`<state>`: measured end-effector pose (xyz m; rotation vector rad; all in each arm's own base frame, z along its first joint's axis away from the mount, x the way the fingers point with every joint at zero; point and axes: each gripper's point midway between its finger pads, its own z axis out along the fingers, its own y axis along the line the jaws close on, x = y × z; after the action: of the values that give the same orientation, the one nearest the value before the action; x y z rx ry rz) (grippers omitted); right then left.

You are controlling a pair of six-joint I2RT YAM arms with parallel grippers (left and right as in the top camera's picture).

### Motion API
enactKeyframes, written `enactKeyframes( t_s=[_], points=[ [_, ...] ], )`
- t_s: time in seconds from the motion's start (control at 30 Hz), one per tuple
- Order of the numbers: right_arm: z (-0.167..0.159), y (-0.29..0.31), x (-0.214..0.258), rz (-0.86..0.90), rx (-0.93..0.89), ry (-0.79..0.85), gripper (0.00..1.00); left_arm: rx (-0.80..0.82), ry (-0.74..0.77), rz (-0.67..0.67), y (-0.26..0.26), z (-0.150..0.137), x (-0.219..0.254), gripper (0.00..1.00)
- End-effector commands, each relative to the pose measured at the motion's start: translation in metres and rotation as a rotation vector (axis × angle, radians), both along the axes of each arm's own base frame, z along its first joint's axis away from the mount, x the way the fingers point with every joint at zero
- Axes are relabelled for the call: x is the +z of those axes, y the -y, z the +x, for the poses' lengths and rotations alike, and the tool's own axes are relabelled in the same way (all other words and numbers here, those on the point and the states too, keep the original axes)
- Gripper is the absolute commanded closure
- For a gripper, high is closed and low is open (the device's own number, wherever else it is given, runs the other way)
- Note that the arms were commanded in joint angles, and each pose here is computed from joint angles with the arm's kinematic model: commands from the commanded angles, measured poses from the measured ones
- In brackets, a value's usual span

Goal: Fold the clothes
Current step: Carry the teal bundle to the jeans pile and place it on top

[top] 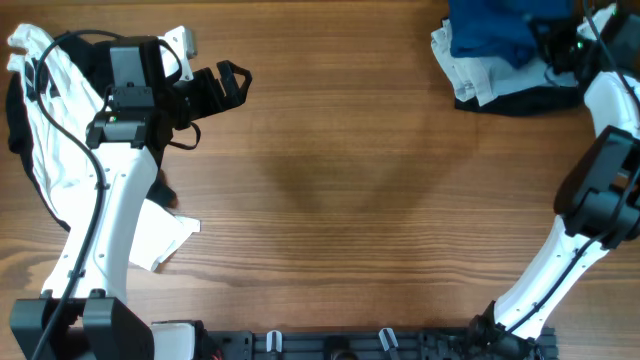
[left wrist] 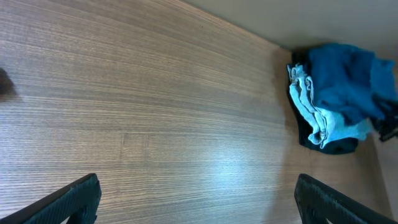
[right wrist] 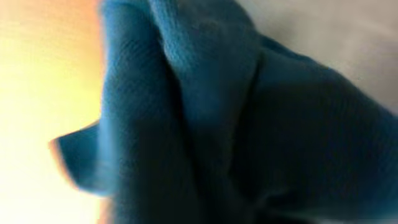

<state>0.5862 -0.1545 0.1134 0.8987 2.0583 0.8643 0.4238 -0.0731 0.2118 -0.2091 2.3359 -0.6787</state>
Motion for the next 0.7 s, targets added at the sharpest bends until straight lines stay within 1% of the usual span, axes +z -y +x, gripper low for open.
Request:
enactKeyframes(
  t_s=[0.0,0.03,0.1,0.2,0.23,0.37,0.4,0.53,0.63,0.67],
  points=[
    [-0.018,0.015,0.008,-0.083,0.078,0.016,0.36,0.01,-0.009,0.012,-0.004,0.001,-0.005,0.0],
    [-0.026,0.015,0.008,-0.073,0.107,0.009,0.31,0.01,-0.009,0.012,-0.004,0.001,-0.005,0.0],
    [-0.04,0.019,0.016,-0.079,0.111,-0.019,0.29,0.01,-0.009,0.012,-0.004,0.001,-0.005,0.0],
    [-0.051,0.017,0.051,-0.164,0.156,0.025,0.21,0.01,-0.009,0.012,-0.004,0.001,-0.005,0.0],
    [-0.056,0.012,0.069,-0.212,0.182,0.055,0.15,0.01,-0.009,0.012,-0.004,0.001,-0.005,0.0],
    [-0.066,-0.008,0.136,-0.432,0.27,0.194,0.03,0.01,-0.01,0.013,-0.004,0.001,-0.005,0.0],
    [-0.063,-0.01,0.151,-0.522,0.259,0.215,0.01,0.01,-0.01,0.013,-0.004,0.001,-0.005,0.0],
    [-0.036,-0.011,0.159,-0.742,0.202,0.239,0.0,0.022,-0.009,0.025,-0.006,0.002,-0.006,0.0],
    [0.002,-0.007,0.149,-0.963,0.135,0.263,0.0,0.041,-0.009,0.043,-0.011,0.003,-0.007,0.0],
    [0.013,-0.007,0.143,-1.004,0.114,0.27,0.01,0.047,-0.01,0.049,-0.012,0.003,-0.008,0.0]
  ],
)
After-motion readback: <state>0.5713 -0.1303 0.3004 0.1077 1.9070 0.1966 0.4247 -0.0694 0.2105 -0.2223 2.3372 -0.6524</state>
